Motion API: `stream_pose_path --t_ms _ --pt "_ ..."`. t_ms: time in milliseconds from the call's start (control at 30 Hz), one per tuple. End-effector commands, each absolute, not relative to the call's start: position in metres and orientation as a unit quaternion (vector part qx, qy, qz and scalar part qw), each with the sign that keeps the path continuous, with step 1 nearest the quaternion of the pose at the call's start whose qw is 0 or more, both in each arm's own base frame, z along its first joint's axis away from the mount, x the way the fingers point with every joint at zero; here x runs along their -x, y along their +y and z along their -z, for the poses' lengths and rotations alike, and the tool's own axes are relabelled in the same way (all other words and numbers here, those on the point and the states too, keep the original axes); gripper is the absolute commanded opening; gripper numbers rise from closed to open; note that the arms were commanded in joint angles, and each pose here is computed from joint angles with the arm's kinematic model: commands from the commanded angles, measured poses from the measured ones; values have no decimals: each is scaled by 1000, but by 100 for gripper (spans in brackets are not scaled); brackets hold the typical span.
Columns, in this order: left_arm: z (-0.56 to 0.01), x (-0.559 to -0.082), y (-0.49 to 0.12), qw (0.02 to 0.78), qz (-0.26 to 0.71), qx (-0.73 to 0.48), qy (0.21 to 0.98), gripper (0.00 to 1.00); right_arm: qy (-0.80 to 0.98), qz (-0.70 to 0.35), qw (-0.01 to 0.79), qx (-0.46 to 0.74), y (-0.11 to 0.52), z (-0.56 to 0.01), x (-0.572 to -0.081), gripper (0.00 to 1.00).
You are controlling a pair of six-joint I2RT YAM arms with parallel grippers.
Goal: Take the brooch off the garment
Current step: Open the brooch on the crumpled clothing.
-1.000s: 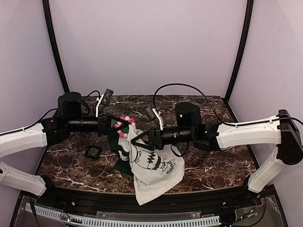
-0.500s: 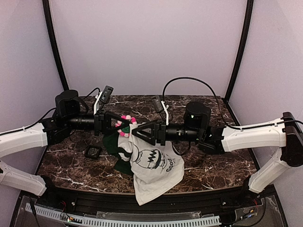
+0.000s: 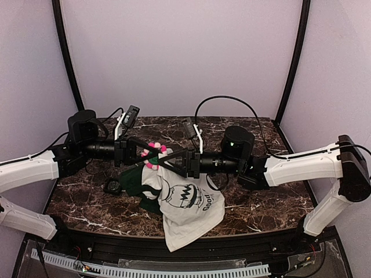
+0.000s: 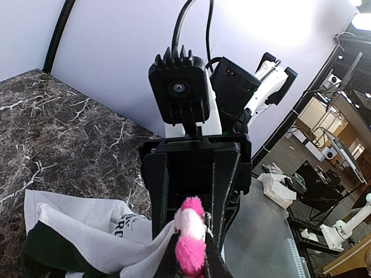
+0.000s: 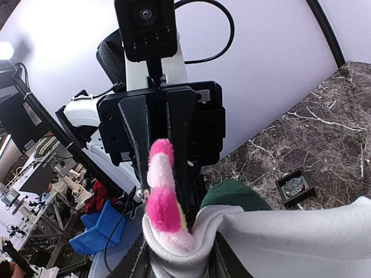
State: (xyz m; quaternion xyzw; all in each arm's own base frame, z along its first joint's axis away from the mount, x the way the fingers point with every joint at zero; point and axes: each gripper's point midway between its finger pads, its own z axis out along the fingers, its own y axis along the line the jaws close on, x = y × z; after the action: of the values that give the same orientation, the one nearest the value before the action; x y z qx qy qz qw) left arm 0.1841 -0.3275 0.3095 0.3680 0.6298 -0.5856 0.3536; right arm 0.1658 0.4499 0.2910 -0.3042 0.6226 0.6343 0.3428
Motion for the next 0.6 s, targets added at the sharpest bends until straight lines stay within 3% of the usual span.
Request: stream_pose_path --t_ms 0,233,567 --pt "-321 -179 -328 361 597 -382 606 1 583 -662 353 312 455 -317 -160 33" --pt "-321 -178 -328 358 599 -383 605 1 577 -669 352 311 457 -320 -160 34" --pt "-322 -176 -328 358 602 -385 602 1 584 -670 349 297 457 -318 -166 22"
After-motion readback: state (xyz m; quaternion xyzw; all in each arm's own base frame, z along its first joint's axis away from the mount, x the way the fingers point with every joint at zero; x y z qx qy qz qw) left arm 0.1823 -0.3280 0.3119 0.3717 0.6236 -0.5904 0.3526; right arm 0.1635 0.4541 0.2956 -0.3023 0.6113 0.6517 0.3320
